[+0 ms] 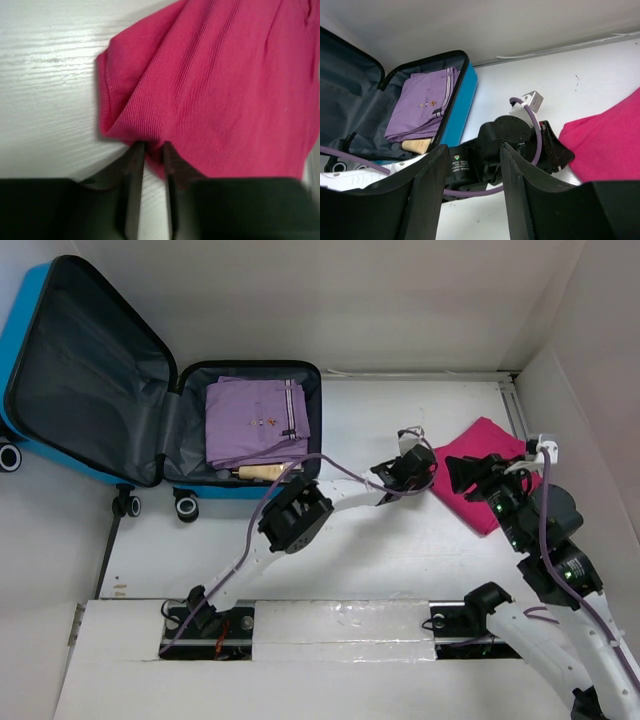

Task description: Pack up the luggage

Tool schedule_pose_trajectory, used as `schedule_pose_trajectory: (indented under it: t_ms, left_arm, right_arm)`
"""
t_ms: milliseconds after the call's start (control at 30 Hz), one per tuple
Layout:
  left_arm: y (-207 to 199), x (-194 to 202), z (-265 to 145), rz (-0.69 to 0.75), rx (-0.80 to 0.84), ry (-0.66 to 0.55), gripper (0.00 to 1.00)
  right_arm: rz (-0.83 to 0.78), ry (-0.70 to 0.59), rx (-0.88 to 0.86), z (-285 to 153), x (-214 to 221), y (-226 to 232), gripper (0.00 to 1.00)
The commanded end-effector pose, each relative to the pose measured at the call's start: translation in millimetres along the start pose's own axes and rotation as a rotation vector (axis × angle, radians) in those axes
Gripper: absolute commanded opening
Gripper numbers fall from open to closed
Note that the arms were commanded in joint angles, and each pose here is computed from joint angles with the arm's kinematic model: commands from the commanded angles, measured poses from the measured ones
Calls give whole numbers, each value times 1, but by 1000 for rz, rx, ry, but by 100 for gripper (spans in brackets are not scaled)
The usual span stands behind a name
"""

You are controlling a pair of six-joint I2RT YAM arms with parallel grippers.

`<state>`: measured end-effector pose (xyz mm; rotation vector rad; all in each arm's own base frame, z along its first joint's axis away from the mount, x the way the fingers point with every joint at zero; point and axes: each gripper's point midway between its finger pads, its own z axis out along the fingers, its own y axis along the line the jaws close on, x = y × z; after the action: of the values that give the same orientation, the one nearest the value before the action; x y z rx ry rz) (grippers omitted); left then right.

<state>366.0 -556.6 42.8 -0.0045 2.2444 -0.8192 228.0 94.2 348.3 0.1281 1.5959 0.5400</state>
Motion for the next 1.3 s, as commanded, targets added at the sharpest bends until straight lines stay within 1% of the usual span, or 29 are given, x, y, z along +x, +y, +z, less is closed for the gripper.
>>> schedule_pose_trajectory:
  t_ms: [0, 33, 100, 133, 167, 200, 233, 267, 300, 333, 367, 433, 467, 500, 533, 567, 600, 633, 733, 767, 833, 867, 933, 1000, 1067, 1100, 1167, 1200, 1267]
  left_arm:
    - [11, -25, 4, -36, -25, -46, 6]
    - [14, -40, -2, -47, -34, -70, 0]
    - [27, -43, -10, -52, -48, -89, 0]
    - [29, -71, -22, -67, -43, -138, 0]
    - [46, -64, -26, -56, -69, -126, 0]
    - [52, -72, -32, -61, -82, -145, 0]
    - [57, -80, -38, -55, -89, -165, 0]
    - [62, -102, -50, -61, -105, -207, 0]
    - [76, -100, -54, -44, -121, -206, 0]
    - [82, -105, -59, -50, -130, -211, 0]
    - [90, -122, -66, -51, -147, -242, 0]
    - [110, -126, -75, -34, -203, -248, 0]
    - [114, -130, -78, -38, -209, -254, 10]
    - [120, -136, -81, -30, -209, -251, 24]
    - [117, -136, -85, -28, -203, -238, 48]
    - [120, -134, -86, -16, -214, -226, 58]
    - [115, -136, -92, -3, -198, -223, 63]
    - [117, -127, -96, 5, -202, -208, 65]
    - [109, -111, -108, 12, -193, -193, 65]
    - [115, -99, -109, -3, -189, -164, 64]
    - [107, -78, -110, -63, -130, -107, 62]
    - [115, -63, -110, -89, -133, -74, 60]
    - [117, -52, -110, -168, -132, -45, 57]
    - [108, -35, -110, -226, -126, -9, 56]
    - [103, -16, -102, -202, -137, 19, 56]
    - [93, -18, -98, -211, -124, 17, 56]
    - [89, -11, -91, -212, -131, 33, 56]
    - [95, -4, -84, -207, -150, 47, 56]
    - [84, -5, -76, -232, -135, 42, 56]
  right_arm:
    - [-7, -24, -31, 2, -6, 6, 52]
    - [-9, -13, -26, 4, -1, 4, 52]
    - [-11, -2, -21, 5, 5, 2, 52]
    - [-9, -12, -25, 5, 2, 3, 52]
    - [-14, 10, -15, 9, 10, 0, 52]
    - [-16, 28, -21, 13, 18, 0, 52]
    - [-13, 13, -28, 15, 16, 1, 52]
    - [-14, 23, -36, 18, 19, 3, 52]
    - [-18, 49, -40, 21, 28, 2, 52]
    - [-7, 48, -40, 24, 28, 3, 52]
    - [-9, 58, -36, 29, 34, 2, 52]
    - [-9, 73, -61, 33, 40, 5, 52]
    - [-9, 73, -61, 35, 40, 6, 52]
    - [-11, 87, -55, 38, 44, 5, 52]
    - [-2, 87, -54, 38, 44, 5, 52]
    - [-5, 105, -46, 41, 51, 3, 52]
    - [-3, 93, -52, 41, 48, 4, 52]
    - [-3, 92, -52, 41, 48, 4, 52]
    - [-3, 93, -52, 44, 48, 4, 52]
    - [-4, 102, -48, 44, 53, 2, 52]
    - [-4, 99, -49, 46, 53, 3, 52]
    - [-4, 99, -49, 46, 53, 3, 52]
    - [-6, 109, -44, 48, 55, 2, 52]
    - [-4, 96, -40, 49, 52, 2, 52]
    - [-4, 95, -40, 49, 52, 2, 52]
    - [-3, 87, -44, 48, 50, 3, 52]
    - [-4, 99, -49, 48, 55, 2, 52]
    - [5, 100, -48, 48, 55, 3, 52]
    - [7, 90, -53, 46, 52, 3, 52]
